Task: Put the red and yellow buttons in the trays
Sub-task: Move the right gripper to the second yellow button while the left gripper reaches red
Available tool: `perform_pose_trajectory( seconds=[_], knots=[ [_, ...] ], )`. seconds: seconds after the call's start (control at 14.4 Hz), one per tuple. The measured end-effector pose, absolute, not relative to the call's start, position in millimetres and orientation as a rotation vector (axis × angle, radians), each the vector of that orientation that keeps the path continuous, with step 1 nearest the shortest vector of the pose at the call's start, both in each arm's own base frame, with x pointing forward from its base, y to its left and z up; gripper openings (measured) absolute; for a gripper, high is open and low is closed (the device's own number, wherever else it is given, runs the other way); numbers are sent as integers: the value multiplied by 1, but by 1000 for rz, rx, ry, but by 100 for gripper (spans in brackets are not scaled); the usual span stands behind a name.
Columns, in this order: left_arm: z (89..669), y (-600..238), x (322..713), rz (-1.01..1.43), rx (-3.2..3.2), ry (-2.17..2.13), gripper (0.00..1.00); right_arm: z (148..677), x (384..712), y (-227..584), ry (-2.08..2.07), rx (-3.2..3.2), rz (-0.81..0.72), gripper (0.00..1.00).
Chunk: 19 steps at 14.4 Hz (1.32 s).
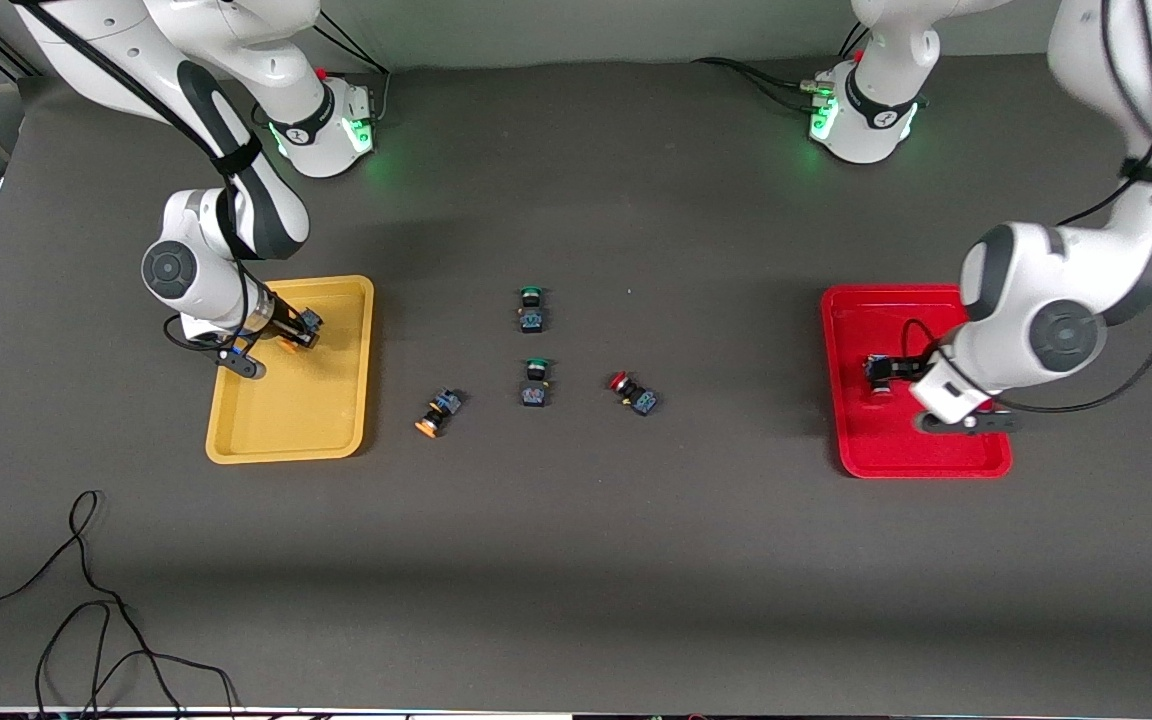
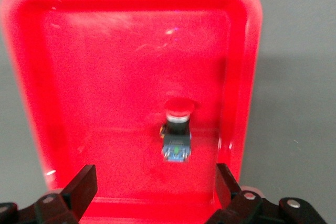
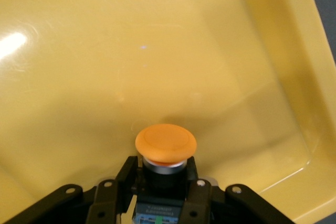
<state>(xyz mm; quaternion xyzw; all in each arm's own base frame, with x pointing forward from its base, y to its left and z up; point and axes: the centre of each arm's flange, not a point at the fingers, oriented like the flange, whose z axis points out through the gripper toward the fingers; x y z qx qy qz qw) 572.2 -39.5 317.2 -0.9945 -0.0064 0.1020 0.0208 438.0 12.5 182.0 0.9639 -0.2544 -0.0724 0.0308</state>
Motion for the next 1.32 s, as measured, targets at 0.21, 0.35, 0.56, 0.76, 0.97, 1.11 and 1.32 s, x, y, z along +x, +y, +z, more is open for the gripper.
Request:
perform_pose_trajectory(
  seconds=[0.21,0.35,0.56,0.76,0.97,1.11,1.32],
  knots=[
    [383,-68,581,272,-3128,-95,100,184,441,13,-784,2972,-215,73],
    [396,-117,579,234,-3129,-234,100,187,442,13,-784,2971,-224,93],
    [396,-214,563,144,-3128,-397,100,216,458,15,-784,2974,-244,100],
    [380,-311,538,69,-3144,-607,100,281,492,18,-785,2979,-275,100],
    [336,-377,519,73,-3058,-968,100,360,528,22,-778,2992,-264,100],
    [305,-393,517,74,-2979,-1184,100,405,546,27,-768,3003,-243,100],
    [257,-404,514,52,-2870,-1370,100,453,563,46,-747,3024,-189,100]
  ],
)
